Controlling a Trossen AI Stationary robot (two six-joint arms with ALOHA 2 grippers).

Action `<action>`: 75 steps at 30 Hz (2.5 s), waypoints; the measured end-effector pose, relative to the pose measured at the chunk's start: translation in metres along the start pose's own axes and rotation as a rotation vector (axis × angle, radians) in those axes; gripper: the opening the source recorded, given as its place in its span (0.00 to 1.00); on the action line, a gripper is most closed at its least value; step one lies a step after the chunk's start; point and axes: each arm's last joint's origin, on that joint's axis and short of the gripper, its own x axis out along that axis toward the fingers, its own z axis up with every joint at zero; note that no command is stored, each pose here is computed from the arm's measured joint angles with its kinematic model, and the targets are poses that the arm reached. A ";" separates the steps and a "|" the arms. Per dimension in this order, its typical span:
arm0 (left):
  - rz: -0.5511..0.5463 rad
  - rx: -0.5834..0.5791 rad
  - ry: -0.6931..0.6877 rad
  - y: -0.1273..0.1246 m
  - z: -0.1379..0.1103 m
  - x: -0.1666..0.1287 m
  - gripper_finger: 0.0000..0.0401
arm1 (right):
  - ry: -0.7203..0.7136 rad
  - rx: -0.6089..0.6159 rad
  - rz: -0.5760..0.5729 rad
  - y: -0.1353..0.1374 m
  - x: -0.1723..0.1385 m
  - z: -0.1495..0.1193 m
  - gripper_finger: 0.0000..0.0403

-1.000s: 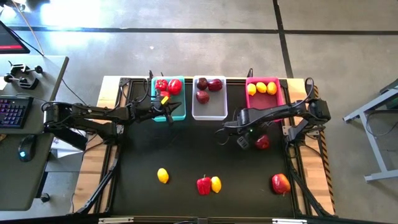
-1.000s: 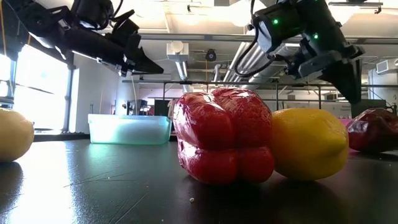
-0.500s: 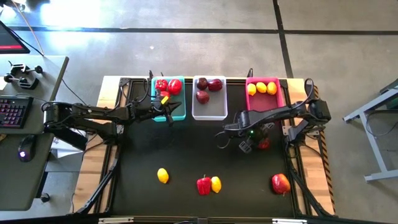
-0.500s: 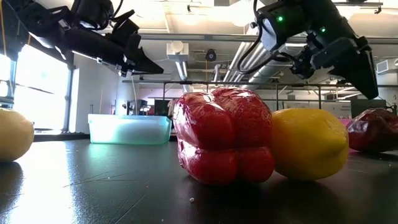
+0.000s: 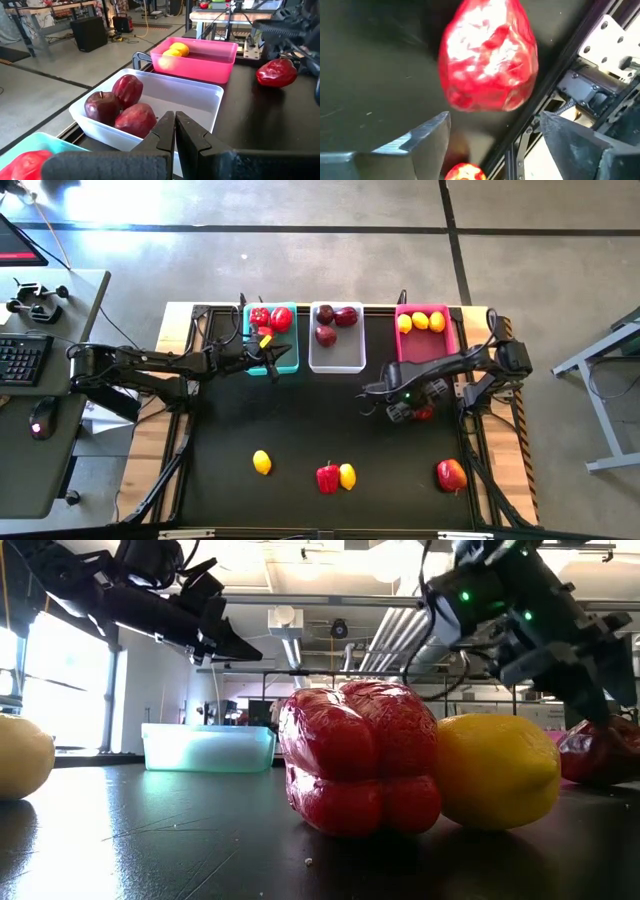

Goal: Sort produce into baskets
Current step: Put the apple into the white bin

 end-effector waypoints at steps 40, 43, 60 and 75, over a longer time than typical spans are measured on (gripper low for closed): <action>0.000 -0.015 0.007 0.000 -0.001 0.000 0.00 | -0.344 -0.395 0.063 0.018 -0.019 0.007 0.22; 0.000 -0.013 0.017 0.000 -0.002 0.000 0.00 | -0.386 -0.483 0.014 0.020 -0.016 0.003 0.21; 0.008 -0.002 0.032 0.000 -0.003 0.000 0.00 | -0.354 -0.492 -0.095 -0.001 -0.034 -0.015 0.13; 0.008 0.003 0.057 0.000 -0.005 0.000 0.00 | -0.207 -0.468 0.069 -0.011 0.005 0.023 0.00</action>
